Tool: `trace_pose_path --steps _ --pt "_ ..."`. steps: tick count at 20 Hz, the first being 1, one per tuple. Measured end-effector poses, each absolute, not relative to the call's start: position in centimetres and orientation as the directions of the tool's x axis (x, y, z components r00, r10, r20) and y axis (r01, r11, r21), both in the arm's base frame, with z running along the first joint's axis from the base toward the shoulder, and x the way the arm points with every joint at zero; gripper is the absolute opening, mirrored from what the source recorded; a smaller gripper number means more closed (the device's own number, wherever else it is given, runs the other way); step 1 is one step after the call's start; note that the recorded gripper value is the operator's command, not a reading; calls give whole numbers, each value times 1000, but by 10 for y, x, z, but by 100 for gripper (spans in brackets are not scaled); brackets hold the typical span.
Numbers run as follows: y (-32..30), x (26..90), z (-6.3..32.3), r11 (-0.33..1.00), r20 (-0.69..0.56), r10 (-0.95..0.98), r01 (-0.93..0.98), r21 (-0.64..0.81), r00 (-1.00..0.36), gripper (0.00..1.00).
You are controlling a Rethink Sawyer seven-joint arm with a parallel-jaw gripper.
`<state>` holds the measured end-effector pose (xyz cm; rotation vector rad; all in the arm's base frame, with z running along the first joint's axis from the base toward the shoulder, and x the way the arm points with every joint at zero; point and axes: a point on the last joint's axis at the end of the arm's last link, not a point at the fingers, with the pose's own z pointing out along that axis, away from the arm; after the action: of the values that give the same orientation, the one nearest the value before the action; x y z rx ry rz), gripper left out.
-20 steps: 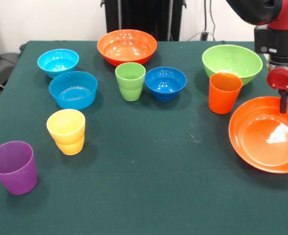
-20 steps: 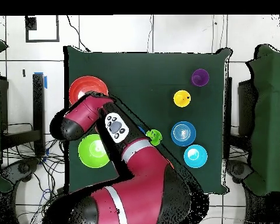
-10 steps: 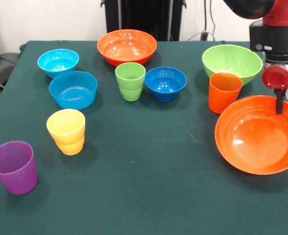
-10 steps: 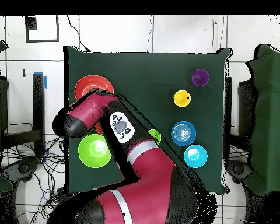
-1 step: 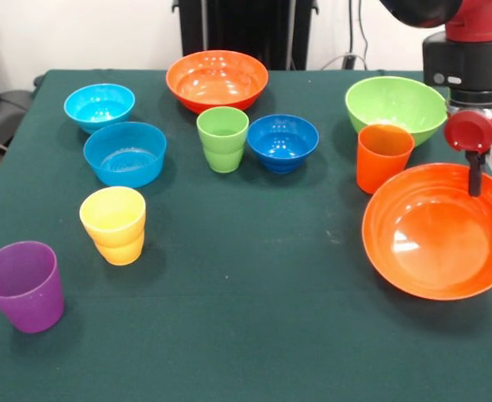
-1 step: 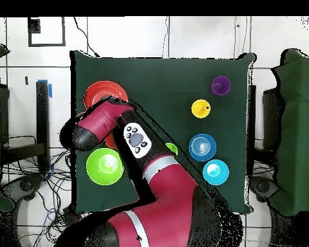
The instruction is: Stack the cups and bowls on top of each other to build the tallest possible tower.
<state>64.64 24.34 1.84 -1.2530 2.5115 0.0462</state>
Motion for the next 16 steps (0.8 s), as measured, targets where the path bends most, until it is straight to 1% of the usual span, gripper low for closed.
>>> trace_pose_path --steps 16 --pt "208 674 8 685 -346 -700 -724 -80 -624 0"
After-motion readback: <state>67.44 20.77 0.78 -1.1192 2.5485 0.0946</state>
